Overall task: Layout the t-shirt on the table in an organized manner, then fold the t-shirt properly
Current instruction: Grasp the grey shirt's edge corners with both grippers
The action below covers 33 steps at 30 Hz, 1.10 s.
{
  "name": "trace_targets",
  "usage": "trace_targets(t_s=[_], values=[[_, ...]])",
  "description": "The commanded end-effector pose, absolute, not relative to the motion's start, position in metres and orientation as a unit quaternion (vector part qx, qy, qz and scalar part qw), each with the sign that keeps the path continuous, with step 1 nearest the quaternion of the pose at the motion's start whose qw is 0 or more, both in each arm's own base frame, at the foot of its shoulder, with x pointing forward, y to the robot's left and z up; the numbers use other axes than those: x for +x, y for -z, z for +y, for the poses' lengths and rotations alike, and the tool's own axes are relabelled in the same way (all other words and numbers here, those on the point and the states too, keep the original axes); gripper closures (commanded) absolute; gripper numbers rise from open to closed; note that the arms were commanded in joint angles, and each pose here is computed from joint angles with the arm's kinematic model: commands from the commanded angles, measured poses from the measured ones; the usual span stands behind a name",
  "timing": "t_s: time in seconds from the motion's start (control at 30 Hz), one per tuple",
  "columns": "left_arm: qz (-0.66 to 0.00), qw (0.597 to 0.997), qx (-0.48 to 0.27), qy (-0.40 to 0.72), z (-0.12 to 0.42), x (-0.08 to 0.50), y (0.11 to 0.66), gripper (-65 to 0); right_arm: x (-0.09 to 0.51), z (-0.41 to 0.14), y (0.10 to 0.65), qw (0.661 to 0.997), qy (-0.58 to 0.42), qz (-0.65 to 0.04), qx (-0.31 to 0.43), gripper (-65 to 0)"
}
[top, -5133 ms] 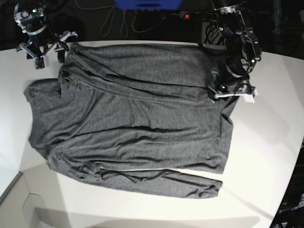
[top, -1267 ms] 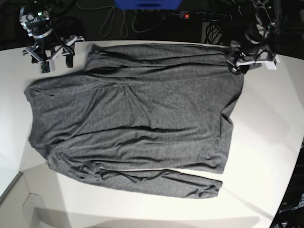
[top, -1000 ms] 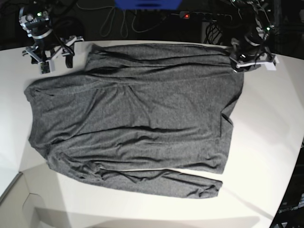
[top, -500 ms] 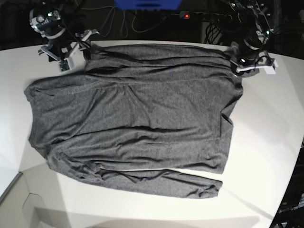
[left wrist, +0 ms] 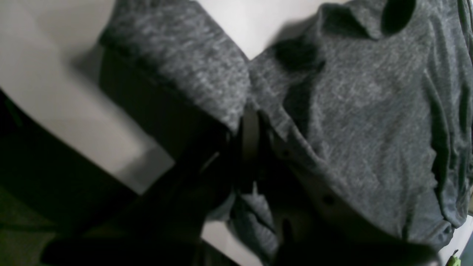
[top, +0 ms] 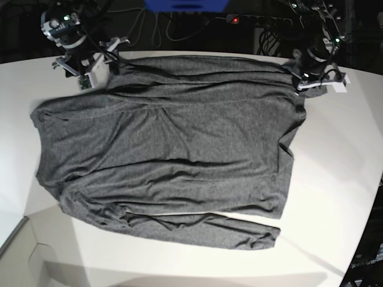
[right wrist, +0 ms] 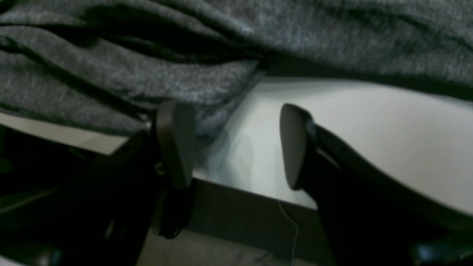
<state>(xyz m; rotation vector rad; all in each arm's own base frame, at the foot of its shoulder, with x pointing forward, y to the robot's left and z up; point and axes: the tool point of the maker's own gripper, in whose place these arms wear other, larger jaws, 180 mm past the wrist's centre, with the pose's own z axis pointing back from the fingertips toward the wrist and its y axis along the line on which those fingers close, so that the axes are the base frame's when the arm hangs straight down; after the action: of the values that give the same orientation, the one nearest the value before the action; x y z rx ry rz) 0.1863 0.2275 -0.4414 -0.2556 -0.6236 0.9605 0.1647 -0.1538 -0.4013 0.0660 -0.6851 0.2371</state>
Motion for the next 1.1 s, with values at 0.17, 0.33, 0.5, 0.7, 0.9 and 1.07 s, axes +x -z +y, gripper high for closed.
trace_targets(t_s=[0.17, 0.33, 0.5, 0.7, 0.9, 1.07], values=[[-0.249, 0.845, -0.115, -0.459, 0.219, 0.167, 0.454, -0.2, 0.173, -0.132, 0.397, 0.925, -0.123, -0.354, 0.061, -36.9], [-0.251, 0.833, -0.145, -0.471, 0.215, 0.168, 0.449, -0.2, 0.17, -0.129, 0.416, 0.933, -0.115, -0.334, 0.075, -36.9], [-0.256, 0.834, -0.144, -0.467, 0.222, 0.17, 0.446, -0.2, 0.168, -0.127, 0.419, 0.934, -0.114, -0.33, 0.079, -35.4], [-0.293, 0.832, -0.142, -0.449, 0.227, 0.182, 0.422, -0.2, 0.174, -0.13, 0.408, 0.929, -0.118, -0.345, 0.069, -1.2], [-0.351, 0.821, -0.147, -0.426, 0.23, 0.206, 0.381, -0.2, 0.194, -0.137, 0.37, 0.909, -0.133, -0.393, 0.04, 0.0], [-0.381, 0.812, -0.155, -0.415, 0.231, 0.226, 0.363, -0.2, 0.206, -0.146, 0.359, 0.901, -0.129, -0.413, 0.025, 0.0]])
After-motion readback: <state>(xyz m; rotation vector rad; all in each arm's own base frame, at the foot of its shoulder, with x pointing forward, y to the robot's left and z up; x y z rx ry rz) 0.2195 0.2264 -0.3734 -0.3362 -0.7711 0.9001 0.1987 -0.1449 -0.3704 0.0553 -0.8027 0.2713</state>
